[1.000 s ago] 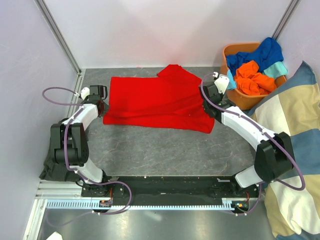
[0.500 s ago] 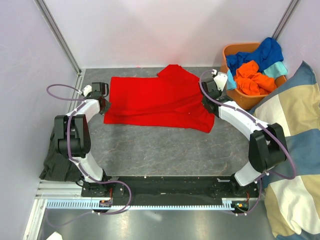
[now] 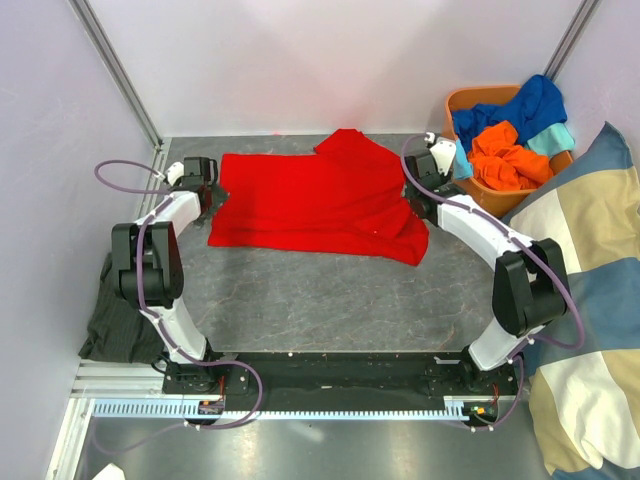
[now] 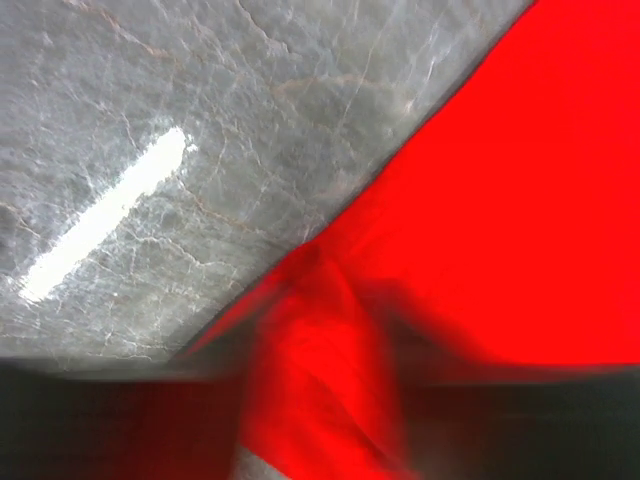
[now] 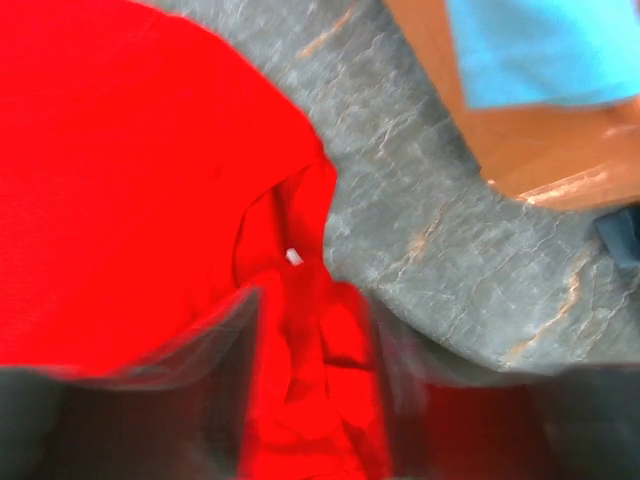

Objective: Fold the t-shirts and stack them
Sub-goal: Fold the flattened tshirt in 1/3 of the way

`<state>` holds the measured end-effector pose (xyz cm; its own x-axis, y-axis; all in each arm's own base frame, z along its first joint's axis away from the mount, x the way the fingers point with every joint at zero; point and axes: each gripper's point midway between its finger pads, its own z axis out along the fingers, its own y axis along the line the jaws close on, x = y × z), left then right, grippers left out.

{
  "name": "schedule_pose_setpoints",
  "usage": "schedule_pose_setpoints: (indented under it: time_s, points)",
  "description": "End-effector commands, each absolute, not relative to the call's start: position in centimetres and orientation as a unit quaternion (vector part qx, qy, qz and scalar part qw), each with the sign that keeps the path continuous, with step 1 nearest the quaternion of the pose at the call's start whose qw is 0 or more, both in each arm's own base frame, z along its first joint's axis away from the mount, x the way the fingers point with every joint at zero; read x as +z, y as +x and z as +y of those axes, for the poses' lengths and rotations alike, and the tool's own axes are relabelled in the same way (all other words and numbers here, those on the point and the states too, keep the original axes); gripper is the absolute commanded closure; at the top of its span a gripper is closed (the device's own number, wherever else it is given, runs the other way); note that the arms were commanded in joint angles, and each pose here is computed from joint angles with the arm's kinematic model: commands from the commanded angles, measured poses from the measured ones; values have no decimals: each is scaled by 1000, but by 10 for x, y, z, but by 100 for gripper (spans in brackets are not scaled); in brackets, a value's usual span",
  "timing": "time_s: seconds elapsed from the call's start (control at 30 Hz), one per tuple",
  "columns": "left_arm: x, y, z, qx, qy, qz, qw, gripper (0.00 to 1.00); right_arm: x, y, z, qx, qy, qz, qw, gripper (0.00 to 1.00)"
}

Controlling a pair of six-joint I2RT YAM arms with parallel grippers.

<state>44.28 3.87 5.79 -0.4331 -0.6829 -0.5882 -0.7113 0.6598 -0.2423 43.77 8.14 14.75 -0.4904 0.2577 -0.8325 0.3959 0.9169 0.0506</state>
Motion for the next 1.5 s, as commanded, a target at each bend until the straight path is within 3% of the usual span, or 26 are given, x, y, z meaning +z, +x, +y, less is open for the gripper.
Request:
schedule_pose_setpoints:
  time_s: [0.0, 0.27, 0.53, 0.83, 1.47]
  points:
    - [130, 468, 60, 29, -410, 804, 429, 0, 201, 454, 63, -72, 202, 828, 519, 36]
    - [173, 449, 49, -20, -409, 779, 474, 0, 224, 435, 81, 11, 177, 831, 527, 27]
    - [138, 414, -13, -91, -337, 816, 462, 0, 175, 399, 137, 83, 85, 881, 457, 22]
    - [118, 425, -83, -144, -249, 845, 451, 0, 129, 380, 203, 160, -12, 907, 390, 19]
    - [88, 434, -126, -165, -230, 868, 408, 1, 62, 360, 226, 175, -24, 932, 317, 17]
